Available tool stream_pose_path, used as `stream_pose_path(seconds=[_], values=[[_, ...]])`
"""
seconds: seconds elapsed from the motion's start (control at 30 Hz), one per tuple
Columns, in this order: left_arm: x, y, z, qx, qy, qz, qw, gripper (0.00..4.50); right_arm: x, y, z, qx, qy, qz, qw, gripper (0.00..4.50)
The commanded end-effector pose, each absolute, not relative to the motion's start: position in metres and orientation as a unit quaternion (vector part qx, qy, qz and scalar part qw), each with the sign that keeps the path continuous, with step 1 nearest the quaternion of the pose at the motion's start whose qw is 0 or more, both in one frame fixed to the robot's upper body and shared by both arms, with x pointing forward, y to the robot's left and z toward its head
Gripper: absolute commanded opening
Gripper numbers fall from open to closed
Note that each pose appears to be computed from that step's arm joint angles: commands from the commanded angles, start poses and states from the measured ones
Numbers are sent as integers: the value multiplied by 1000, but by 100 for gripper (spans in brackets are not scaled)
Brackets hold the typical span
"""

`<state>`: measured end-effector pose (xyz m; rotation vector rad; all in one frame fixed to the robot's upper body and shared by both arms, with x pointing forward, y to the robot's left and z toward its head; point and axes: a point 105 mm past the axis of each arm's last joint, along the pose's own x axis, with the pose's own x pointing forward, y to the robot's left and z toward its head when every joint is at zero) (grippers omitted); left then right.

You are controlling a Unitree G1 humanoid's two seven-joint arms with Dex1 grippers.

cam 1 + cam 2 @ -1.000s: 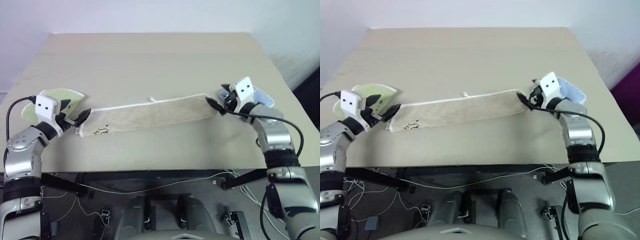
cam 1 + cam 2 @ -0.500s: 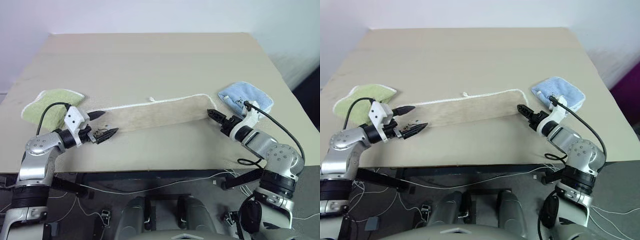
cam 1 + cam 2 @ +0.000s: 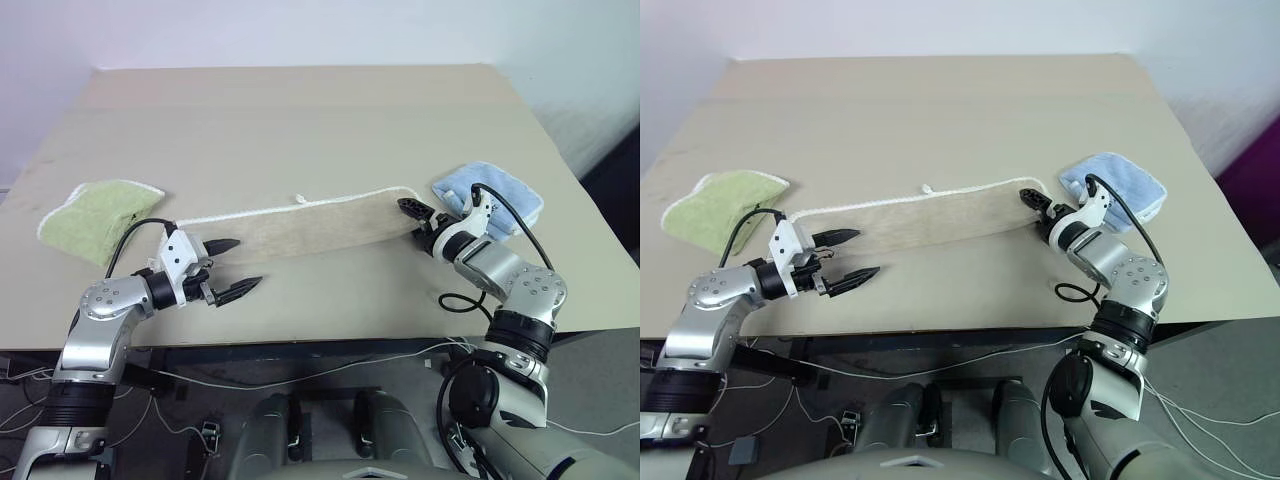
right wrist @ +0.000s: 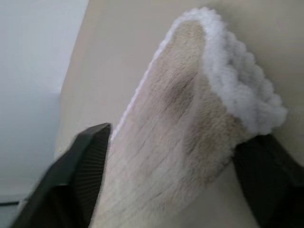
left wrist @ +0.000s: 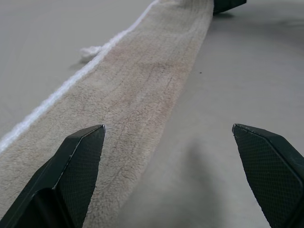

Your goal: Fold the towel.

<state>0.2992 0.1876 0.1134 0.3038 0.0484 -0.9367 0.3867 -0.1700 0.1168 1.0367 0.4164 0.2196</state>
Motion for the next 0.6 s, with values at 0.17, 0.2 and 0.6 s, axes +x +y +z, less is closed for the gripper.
stream_pose_path(seconds=[0.17,0.2,0.6], values=[[294,179,117,146,9,-453,879,450,394,-174,129,504,162,101,842,109],[293,179,116,145,10,-453,879,450,394,-176,131,504,152,101,844,73],[295,170,113,140,6,-466,874,450,388,-230,151,474,85,50,875,2]])
